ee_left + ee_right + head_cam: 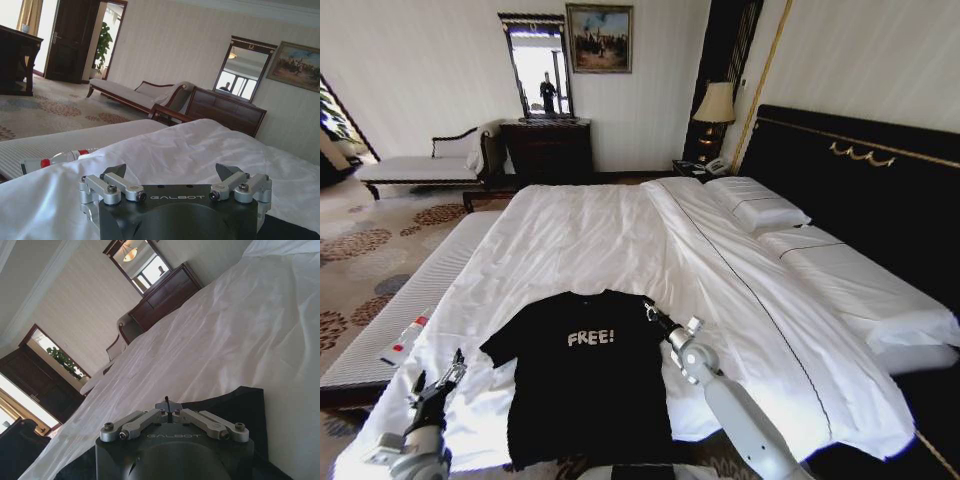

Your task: Fold the clothes on the bed.

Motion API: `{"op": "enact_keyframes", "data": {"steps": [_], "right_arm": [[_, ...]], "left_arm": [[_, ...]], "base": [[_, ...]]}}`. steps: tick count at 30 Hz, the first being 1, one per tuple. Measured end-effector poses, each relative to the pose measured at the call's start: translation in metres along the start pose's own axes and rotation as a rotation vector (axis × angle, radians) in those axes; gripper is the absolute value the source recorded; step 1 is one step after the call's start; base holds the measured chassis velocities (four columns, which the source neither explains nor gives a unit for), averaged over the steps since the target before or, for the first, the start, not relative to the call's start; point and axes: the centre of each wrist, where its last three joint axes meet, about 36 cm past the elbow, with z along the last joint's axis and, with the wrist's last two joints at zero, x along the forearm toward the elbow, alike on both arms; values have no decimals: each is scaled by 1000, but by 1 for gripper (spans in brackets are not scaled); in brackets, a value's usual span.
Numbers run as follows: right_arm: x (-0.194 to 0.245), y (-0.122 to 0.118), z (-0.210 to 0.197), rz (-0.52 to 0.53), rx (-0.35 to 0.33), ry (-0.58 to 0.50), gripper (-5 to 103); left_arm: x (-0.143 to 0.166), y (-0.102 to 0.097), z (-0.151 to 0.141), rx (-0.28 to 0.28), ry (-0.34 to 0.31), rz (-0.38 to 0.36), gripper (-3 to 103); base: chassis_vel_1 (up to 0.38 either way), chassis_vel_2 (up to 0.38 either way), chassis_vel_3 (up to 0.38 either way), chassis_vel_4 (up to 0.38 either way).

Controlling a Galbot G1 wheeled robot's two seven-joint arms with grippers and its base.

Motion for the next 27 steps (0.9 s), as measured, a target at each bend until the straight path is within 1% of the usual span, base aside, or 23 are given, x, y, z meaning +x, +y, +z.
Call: {"op": "enact_keyframes", "data": {"steps": [9, 14, 17, 19, 27], "right_arm": [[-5, 4, -4, -18, 22, 6, 0], [-10, 9, 4, -31, 38, 35, 0], [-17, 10, 19, -44, 97, 86, 0], [-21, 11, 22, -49, 111, 97, 0], [-29, 19, 30, -59, 113, 102, 0]], "left_arm": [[-2, -1, 2, 3, -2, -3, 100], [-2, -3, 5, -2, 1, -2, 100], [-1, -5, 4, -7, 4, 1, 100], [-1, -5, 3, -8, 4, 1, 100], [1, 1, 4, -13, 7, -11, 100]], "base": [[0, 0, 0, 0], [0, 0, 0, 0], [0, 0, 0, 0], [0, 0, 0, 0], [0, 0, 0, 0]]}}
